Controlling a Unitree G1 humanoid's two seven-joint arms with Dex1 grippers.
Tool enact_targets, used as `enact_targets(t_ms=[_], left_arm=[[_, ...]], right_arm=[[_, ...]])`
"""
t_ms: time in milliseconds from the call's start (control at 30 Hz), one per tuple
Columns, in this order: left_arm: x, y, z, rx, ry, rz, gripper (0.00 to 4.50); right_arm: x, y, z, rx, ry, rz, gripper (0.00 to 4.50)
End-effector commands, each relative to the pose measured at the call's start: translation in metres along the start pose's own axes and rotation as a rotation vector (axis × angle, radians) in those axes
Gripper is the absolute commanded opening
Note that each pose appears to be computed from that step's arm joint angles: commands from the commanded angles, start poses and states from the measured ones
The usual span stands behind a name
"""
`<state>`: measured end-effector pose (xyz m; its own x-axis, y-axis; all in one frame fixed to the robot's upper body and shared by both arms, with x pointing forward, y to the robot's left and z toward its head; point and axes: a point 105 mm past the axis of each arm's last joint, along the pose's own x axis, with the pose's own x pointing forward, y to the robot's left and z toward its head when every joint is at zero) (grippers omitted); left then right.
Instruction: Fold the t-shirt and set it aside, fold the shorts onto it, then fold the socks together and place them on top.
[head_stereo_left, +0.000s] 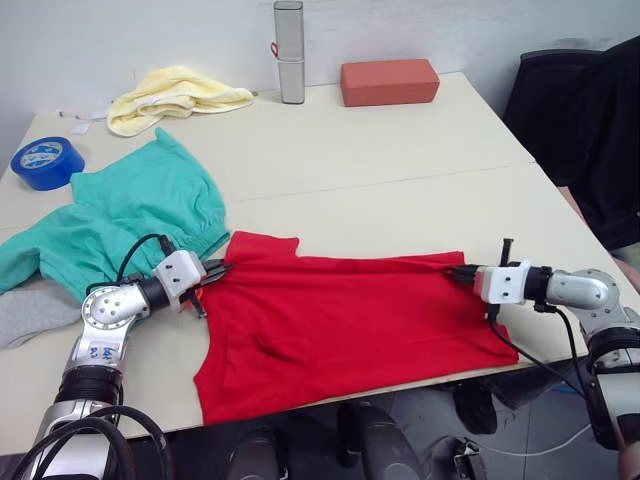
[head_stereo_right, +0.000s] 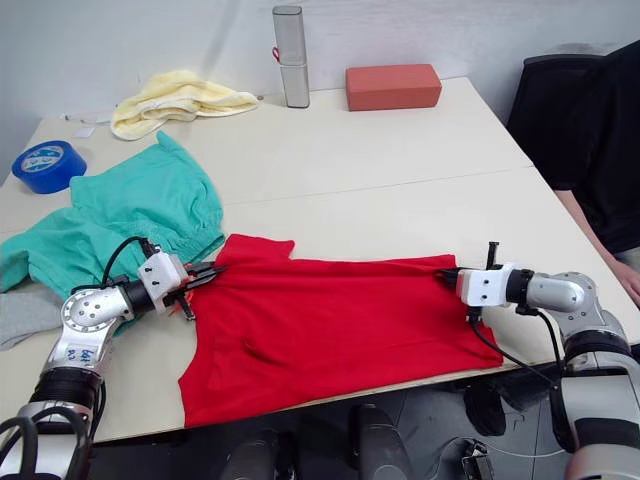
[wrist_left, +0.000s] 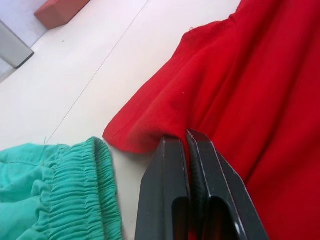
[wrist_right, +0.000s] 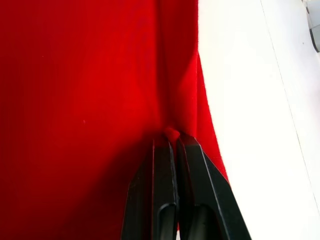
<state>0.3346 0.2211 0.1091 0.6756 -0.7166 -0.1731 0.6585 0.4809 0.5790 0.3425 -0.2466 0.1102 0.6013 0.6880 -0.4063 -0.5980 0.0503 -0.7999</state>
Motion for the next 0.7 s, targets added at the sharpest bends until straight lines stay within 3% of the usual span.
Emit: enact_targets(t_ms=[33,333,433,500,533,633,700], left_arm=[[-0.010,0.000,0.013,0.091,-0.034,-0.033,0.00],[-0.018,-0.010,0.005,0.188,0.008,-0.101,0.00],[-0.018,-0.015,0.001,0.136,0.011,-0.136,0.00],[-0.019,-0.014,0.001,0.123,0.007,-0.125,0.49],[-0.020,-0.013,0.001,0.110,0.006,-0.126,0.71],[-0.027,-0.004,0.008,0.081,-0.013,-0.094,1.67],[-0.034,0.001,0.014,-0.004,-0.034,-0.087,2.42]], right_arm=[[-0.009,0.003,-0.003,-0.022,0.016,0.015,0.04],[-0.007,0.010,-0.007,-0.014,0.038,0.029,0.04],[-0.006,0.008,-0.009,0.028,0.042,0.005,0.04],[-0.007,0.006,-0.009,0.072,0.031,0.001,0.00],[-0.007,0.005,-0.007,0.069,0.020,-0.001,0.21],[-0.013,0.004,-0.003,0.073,-0.011,0.019,0.99],[-0.019,0.004,-0.002,0.122,-0.035,0.038,1.78]])
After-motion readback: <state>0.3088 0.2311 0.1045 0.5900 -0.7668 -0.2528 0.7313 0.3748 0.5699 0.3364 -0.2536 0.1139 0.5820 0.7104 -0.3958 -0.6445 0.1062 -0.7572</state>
